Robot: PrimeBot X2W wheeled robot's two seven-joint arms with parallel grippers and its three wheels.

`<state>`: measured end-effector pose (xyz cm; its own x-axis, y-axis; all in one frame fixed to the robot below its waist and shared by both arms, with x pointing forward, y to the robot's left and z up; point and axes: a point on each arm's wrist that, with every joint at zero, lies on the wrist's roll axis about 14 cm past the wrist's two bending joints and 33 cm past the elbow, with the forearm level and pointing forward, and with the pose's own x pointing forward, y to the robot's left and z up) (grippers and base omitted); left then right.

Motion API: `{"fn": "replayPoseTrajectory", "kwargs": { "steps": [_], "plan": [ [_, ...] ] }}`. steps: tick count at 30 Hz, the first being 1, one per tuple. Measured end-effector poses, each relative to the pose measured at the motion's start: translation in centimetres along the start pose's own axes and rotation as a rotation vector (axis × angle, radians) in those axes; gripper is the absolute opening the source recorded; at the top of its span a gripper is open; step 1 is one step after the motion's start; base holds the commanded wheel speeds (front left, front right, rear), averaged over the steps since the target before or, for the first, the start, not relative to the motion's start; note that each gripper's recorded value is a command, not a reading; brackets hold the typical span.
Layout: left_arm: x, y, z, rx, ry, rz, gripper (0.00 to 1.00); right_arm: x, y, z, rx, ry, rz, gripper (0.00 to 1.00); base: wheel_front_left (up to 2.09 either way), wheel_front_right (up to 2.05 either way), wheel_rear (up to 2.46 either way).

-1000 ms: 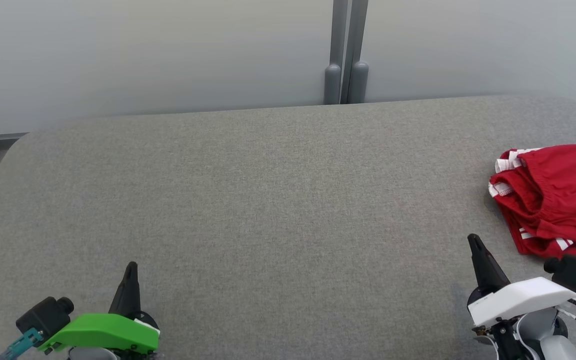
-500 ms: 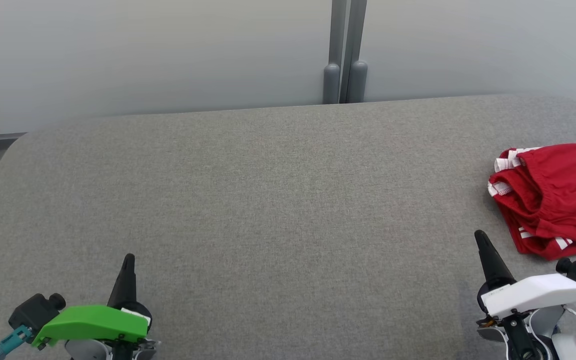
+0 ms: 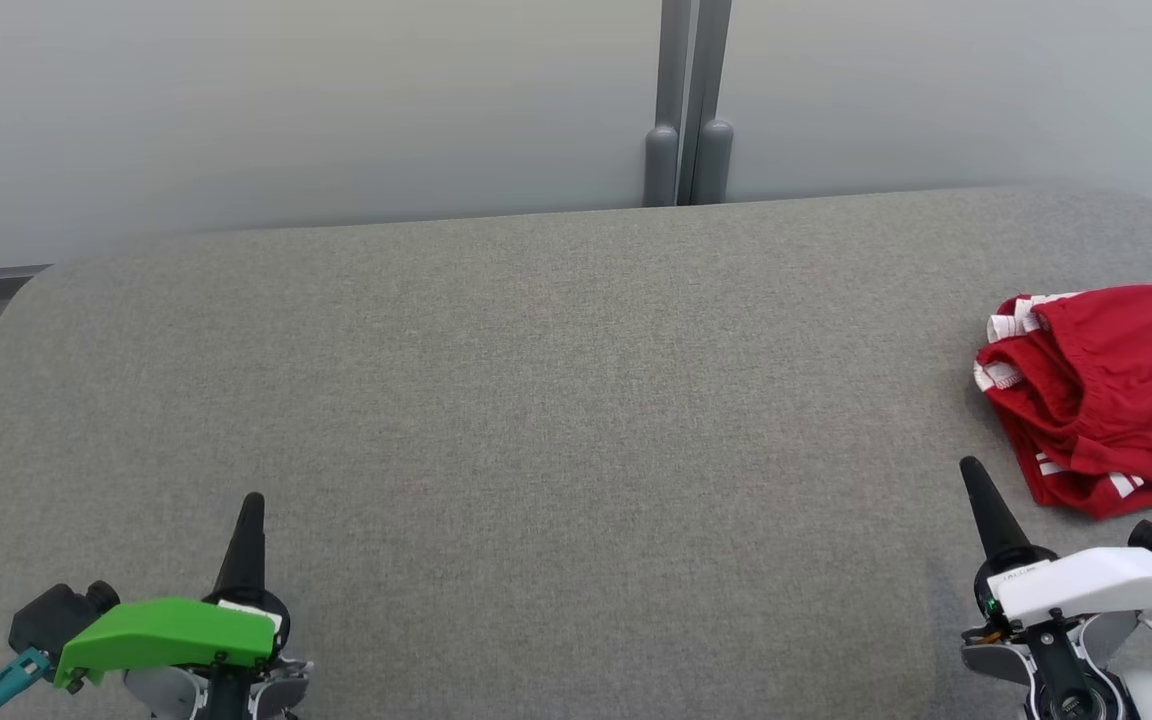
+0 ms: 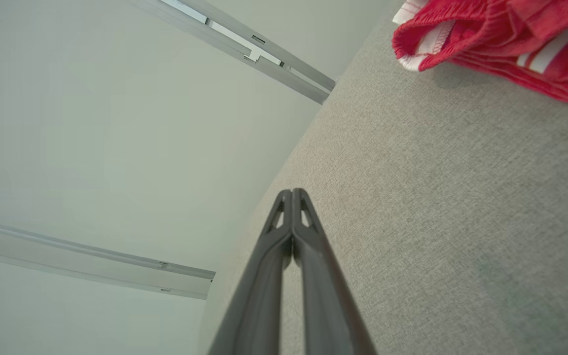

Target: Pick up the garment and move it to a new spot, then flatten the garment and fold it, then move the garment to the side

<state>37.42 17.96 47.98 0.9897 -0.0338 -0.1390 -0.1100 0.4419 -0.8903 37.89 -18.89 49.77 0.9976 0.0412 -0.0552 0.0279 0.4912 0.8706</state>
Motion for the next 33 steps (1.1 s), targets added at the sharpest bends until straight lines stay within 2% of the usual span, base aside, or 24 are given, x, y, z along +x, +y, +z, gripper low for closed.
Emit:
{"fn": "replayPoseTrajectory", "kwargs": {
  "steps": [33],
  "plan": [
    [1.0, -1.4, 0.9, -0.275, -0.019, -0.067, 0.0, 0.3, -0.4, 1.6, 0.307, -0.045, 0.01, 0.0, 0.0, 0.0, 0.0]
  ]
}}
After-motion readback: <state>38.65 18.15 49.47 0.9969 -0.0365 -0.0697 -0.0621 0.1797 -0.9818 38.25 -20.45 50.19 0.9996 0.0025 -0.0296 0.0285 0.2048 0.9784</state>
